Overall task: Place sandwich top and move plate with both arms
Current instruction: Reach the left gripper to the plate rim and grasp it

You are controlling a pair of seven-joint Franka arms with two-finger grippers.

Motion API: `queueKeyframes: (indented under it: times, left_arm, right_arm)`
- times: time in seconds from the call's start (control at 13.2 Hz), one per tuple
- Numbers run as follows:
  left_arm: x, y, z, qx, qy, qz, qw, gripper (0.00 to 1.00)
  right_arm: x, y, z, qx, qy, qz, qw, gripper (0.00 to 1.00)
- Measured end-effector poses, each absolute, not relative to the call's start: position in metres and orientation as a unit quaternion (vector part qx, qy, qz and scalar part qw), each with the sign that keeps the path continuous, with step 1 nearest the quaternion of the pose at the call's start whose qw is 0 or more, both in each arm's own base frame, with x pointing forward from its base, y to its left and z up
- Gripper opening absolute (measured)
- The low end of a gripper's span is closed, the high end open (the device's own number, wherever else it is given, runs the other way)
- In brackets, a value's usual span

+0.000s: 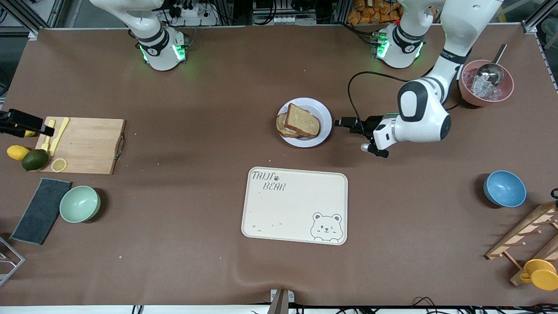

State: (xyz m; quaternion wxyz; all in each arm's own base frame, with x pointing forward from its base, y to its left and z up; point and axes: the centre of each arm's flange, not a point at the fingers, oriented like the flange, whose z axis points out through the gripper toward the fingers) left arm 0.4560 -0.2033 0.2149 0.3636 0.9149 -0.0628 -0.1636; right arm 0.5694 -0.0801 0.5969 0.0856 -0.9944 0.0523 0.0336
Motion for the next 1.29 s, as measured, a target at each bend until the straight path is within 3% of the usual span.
queueKeyframes:
  times: [0.46,0.99,1.29]
  left_arm:
    - [0.417,-0.204,0.173,0.897,-0.073,-0.132,0.415,1.00]
    - [0.379,-0.226,0.134,0.886,-0.067,-0.088,0.450,1.00]
    - [0.379,-0.226,0.134,0.886,-0.077,-0.082,0.451,0.56]
  right_arm:
    - [0.543,-0.041,0.578,-0.998,0.038,-0.009,0.050,1.00]
    - [0.569,-0.059,0.593,-0.997,0.054,-0.042,0.034,1.00]
    - [0.572,-0.059,0.604,-0.997,0.047,-0.053,0.017,1.00]
